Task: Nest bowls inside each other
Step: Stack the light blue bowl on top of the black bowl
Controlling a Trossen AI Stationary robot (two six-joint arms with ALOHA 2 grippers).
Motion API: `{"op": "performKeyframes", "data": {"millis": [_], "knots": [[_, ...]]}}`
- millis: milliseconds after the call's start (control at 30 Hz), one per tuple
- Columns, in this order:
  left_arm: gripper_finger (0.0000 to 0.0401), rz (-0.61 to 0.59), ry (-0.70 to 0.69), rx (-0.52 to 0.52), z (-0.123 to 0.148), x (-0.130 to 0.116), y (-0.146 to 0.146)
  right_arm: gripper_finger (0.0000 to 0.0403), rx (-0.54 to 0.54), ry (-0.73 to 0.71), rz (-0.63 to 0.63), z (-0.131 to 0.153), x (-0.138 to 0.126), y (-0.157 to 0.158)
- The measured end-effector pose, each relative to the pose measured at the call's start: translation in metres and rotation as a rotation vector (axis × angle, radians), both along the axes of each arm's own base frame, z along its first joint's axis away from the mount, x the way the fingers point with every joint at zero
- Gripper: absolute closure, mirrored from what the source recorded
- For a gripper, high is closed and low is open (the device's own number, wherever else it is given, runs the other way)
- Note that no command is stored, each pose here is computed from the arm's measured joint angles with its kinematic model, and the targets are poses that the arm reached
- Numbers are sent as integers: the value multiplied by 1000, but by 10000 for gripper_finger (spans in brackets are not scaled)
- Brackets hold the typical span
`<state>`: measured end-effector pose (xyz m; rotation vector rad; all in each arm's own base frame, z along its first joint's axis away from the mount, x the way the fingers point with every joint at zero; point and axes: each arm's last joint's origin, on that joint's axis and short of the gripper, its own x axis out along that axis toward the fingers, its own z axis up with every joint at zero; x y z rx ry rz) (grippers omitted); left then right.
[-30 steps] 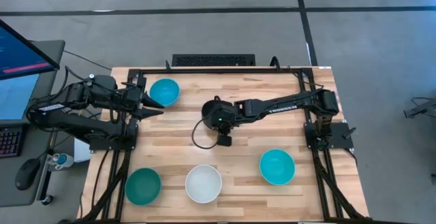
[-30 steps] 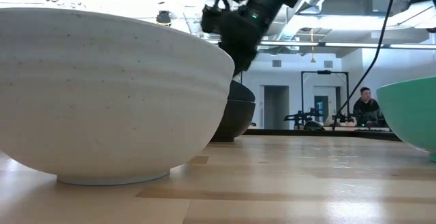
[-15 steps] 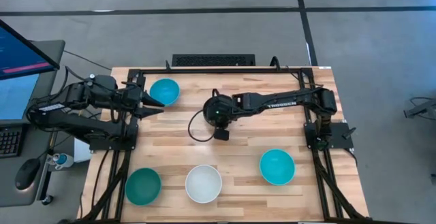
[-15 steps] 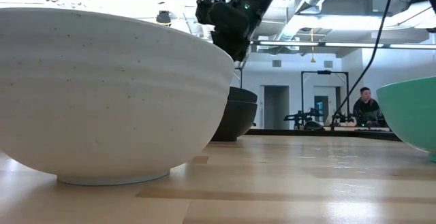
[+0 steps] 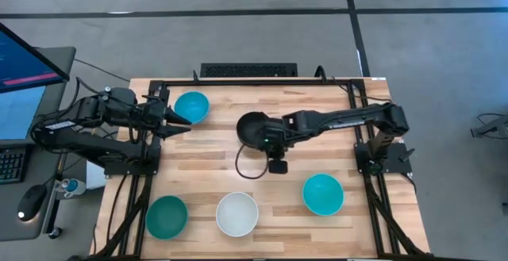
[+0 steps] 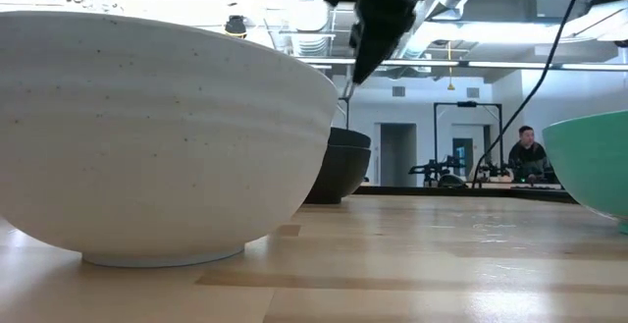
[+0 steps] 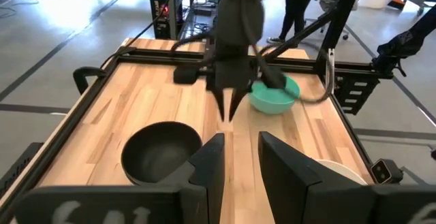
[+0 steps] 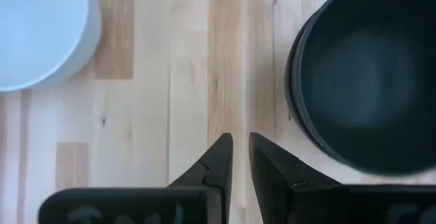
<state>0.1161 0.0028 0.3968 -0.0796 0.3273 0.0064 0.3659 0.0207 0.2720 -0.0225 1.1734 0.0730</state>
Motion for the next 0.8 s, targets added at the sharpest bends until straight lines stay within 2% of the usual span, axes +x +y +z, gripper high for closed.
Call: {"op": "performKeyframes", "data": {"millis": [200, 500, 633, 800], "knots": [[321, 5, -2, -14, 0, 1, 0, 331, -18, 14, -65, 7, -23, 9], [321, -12, 10, -24, -1, 7, 0, 331, 50, 65, -293, -25, -75, 15], [321, -42, 6, -15, -1, 9, -1, 331, 74, 63, -292, -22, -98, 27], [321, -41, 3, 4, -1, 11, -1, 331, 67, 44, -168, -12, -126, 45]]}}
